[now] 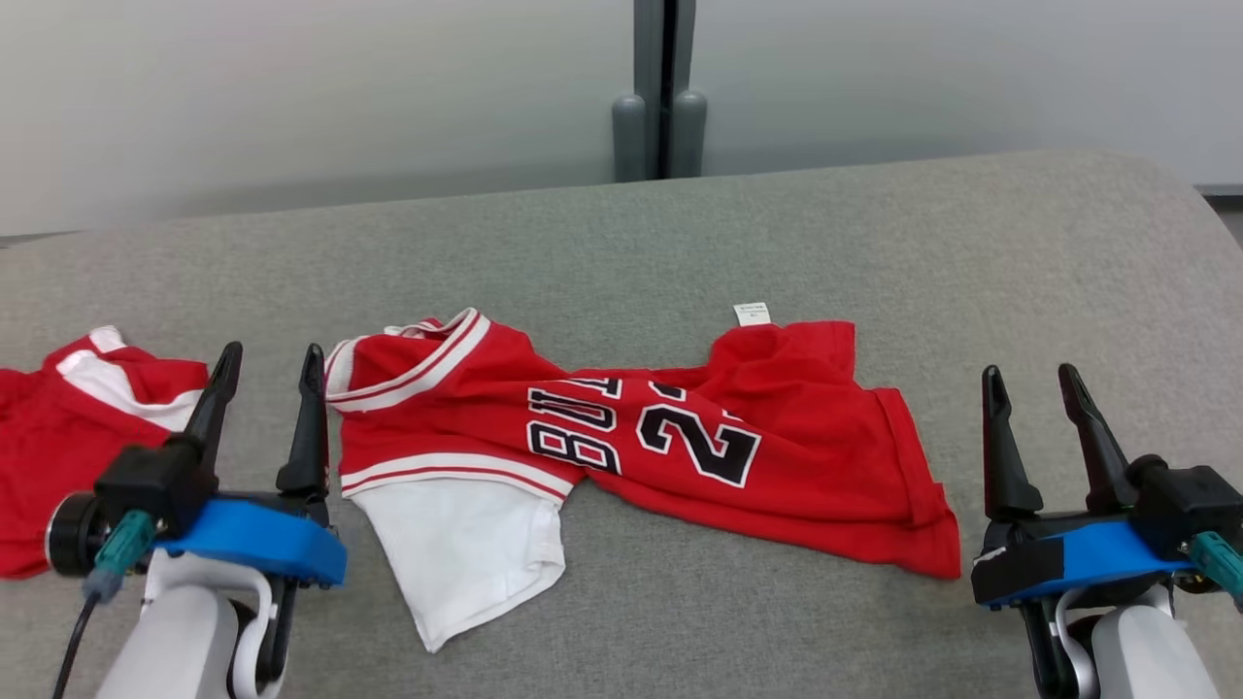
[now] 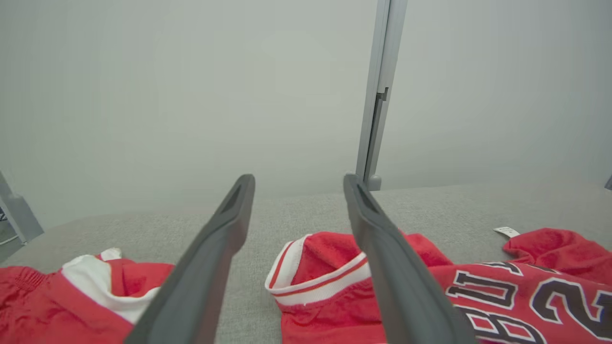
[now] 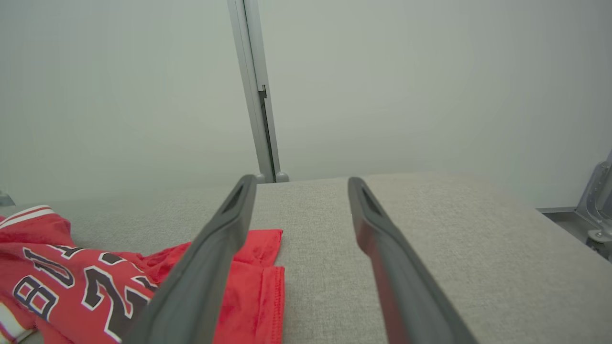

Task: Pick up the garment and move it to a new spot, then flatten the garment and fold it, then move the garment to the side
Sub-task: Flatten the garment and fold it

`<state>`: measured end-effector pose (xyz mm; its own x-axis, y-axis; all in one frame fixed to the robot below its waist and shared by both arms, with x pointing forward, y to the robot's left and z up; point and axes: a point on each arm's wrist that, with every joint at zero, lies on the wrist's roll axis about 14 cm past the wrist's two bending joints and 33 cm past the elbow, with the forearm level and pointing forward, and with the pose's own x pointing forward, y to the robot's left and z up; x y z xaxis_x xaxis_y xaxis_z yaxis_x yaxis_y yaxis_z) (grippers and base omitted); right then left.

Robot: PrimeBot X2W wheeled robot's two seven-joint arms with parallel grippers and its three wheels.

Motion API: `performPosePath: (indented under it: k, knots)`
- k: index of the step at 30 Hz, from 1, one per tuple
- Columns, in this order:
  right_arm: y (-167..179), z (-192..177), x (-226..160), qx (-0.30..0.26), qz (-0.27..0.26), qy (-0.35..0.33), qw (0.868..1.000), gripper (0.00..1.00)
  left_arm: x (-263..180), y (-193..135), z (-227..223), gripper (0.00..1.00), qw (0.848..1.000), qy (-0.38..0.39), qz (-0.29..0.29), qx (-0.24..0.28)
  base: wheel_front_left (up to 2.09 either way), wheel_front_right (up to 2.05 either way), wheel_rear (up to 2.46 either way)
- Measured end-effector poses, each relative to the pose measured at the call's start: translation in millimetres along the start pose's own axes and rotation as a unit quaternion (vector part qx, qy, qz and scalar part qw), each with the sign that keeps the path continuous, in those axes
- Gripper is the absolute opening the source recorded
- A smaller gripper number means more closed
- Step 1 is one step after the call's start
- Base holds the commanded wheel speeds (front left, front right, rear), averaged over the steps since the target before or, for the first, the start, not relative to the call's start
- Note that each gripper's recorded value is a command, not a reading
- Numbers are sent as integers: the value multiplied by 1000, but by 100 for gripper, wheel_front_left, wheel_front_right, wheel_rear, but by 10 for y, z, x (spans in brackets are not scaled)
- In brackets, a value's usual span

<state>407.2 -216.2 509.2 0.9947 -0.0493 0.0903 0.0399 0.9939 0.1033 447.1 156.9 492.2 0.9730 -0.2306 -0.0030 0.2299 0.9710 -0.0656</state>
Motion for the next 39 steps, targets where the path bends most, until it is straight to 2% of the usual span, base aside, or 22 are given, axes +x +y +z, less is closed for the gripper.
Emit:
performPosePath:
  k: [8, 15, 21, 26, 31, 39]
  knots:
    - [128, -19, 13, 3, 17, 3, 1000, 100, -393, 145, 289, 100, 996, -62, 60, 0, 0, 0, 0]
    - [237, -165, 21, -3, 33, 26, 999, 100, -598, 220, 270, 100, 994, -67, 87, -1, 0, 0, 0]
    - [445, -140, 287, -32, 78, 30, 996, 100, -605, 248, 257, 100, 993, -67, 93, 1, 0, 0, 0]
    - [547, -186, 584, -70, 110, 69, 989, 100, -562, 273, 246, 100, 993, -67, 96, 2, 0, 0, 0]
    - [625, -525, 695, -102, 137, 158, 973, 100, -550, 302, 204, 100, 993, -62, 102, -2, 0, 0, 0]
    - [557, -1118, 611, -161, 162, 306, 924, 100, -561, 386, 156, 100, 991, -56, 118, -7, 0, 0, 0]
